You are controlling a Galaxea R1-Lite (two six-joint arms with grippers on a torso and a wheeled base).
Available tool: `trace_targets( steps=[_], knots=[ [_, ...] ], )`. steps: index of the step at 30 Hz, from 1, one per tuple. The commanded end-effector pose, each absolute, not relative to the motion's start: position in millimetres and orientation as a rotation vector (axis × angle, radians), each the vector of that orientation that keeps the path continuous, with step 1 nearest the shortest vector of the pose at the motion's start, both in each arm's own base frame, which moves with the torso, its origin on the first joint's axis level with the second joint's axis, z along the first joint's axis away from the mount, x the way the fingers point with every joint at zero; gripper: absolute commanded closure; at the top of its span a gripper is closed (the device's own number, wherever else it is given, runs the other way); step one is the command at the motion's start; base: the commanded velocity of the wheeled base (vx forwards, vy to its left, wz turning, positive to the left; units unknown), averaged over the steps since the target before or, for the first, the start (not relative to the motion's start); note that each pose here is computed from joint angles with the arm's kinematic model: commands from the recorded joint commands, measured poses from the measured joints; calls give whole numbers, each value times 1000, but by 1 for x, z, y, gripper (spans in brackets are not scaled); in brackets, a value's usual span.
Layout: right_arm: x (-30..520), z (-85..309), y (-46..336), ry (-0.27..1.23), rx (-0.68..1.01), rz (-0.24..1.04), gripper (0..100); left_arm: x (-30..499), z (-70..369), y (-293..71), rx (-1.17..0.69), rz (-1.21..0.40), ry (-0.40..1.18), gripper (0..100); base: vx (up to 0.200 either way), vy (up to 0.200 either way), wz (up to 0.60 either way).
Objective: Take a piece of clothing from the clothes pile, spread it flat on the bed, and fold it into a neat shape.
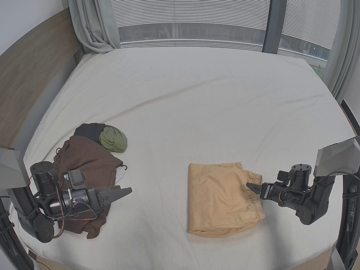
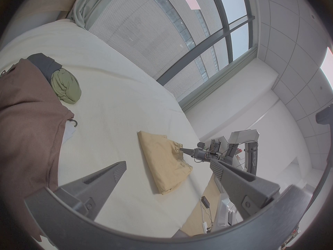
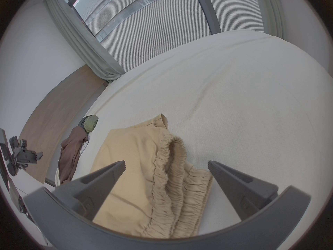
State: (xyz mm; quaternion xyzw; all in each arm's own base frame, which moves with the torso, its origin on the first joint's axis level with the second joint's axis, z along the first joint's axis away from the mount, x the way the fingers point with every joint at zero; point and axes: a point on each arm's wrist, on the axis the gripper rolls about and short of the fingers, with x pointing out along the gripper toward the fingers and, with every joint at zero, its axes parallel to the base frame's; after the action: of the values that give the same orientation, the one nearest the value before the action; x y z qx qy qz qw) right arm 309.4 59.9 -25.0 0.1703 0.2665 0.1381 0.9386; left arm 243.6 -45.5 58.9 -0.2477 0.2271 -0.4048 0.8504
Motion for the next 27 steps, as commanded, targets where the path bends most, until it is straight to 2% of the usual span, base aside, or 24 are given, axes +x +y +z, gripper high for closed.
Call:
trace_targets(
  steps=[1, 18, 27],
  knots=[
    [297, -15, 54, 545, 299, 279, 0, 244, 58, -45, -523, -852, 482, 0, 0, 0, 0],
    [264, -44, 48, 731, 270, 237, 0, 246, 49, -44, -459, -857, 479, 0, 0, 0, 0],
    [258, -53, 67, 786, 307, 276, 0, 246, 49, -44, -457, -858, 477, 0, 0, 0, 0]
  ],
)
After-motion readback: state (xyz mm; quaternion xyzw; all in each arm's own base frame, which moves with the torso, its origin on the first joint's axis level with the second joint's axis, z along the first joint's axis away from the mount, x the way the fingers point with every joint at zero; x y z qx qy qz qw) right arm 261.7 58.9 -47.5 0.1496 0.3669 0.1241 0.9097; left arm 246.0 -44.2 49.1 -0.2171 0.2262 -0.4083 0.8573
